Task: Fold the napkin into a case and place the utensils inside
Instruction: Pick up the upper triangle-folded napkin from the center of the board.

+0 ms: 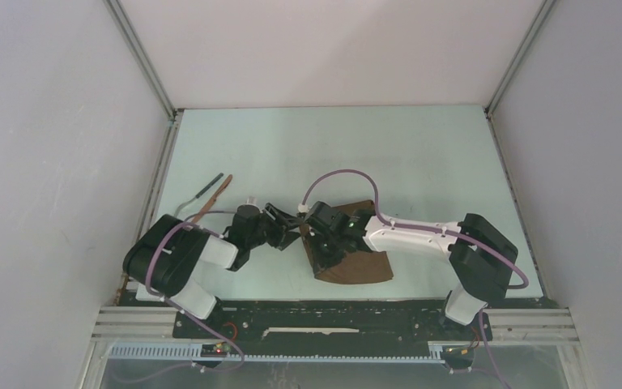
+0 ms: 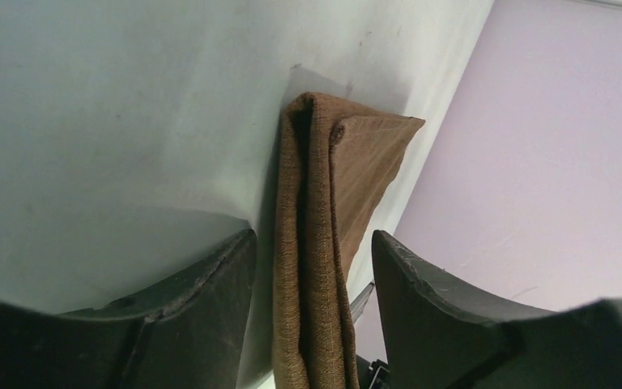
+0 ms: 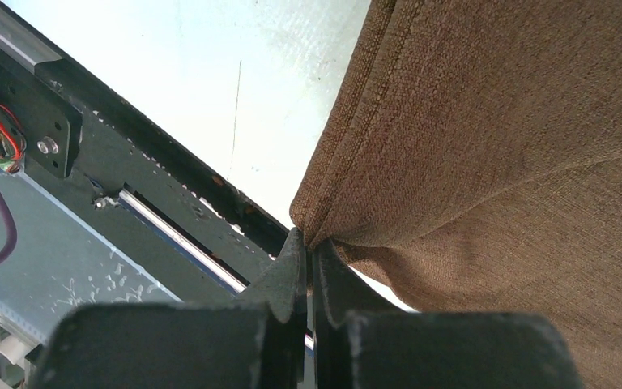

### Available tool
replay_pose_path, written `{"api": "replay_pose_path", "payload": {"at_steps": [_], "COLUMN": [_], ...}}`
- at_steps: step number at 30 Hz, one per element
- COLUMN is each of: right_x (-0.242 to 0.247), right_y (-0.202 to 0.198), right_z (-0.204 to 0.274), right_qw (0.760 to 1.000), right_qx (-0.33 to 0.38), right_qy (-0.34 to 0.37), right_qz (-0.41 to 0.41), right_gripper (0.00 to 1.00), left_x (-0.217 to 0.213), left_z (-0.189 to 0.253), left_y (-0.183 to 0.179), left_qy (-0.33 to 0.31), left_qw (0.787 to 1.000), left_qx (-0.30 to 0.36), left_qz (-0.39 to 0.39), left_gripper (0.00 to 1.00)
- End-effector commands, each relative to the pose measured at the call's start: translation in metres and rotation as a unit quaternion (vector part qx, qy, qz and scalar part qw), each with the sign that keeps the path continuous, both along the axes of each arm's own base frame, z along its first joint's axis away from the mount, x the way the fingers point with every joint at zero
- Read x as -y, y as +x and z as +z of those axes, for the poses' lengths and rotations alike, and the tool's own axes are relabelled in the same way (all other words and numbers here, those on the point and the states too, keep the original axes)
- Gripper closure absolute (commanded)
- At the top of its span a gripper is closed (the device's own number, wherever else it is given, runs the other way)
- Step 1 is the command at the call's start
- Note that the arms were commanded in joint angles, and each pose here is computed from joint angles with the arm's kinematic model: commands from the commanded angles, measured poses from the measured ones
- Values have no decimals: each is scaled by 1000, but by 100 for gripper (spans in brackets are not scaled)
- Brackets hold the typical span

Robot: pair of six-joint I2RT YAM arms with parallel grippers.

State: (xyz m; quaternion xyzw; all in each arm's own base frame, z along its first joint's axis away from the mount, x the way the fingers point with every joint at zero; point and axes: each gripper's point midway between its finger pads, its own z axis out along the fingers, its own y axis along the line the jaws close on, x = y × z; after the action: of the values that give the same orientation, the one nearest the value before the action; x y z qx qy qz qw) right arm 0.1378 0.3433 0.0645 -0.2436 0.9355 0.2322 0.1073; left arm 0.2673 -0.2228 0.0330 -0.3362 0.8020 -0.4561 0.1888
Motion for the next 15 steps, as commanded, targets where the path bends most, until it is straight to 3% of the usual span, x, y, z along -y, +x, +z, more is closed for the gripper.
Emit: {"api": "replay_pose_path", "payload": {"at_steps": [1, 15], "right_x": [-2, -1], "right_y": [6, 4], "right_z": [20, 18], "right_qw": [999, 999], "right_qx": [21, 23], "right_qy": [31, 26], "right_qz": [8, 16], "right_gripper": [100, 100], "left_x": [13, 11], "left_z": [12, 3], "left_y": [9, 24], "left_qy": [-33, -17], "left_qw": [999, 998], "left_qx": [33, 55], "left_qz": [-2, 11], "left_gripper": [38, 76]}}
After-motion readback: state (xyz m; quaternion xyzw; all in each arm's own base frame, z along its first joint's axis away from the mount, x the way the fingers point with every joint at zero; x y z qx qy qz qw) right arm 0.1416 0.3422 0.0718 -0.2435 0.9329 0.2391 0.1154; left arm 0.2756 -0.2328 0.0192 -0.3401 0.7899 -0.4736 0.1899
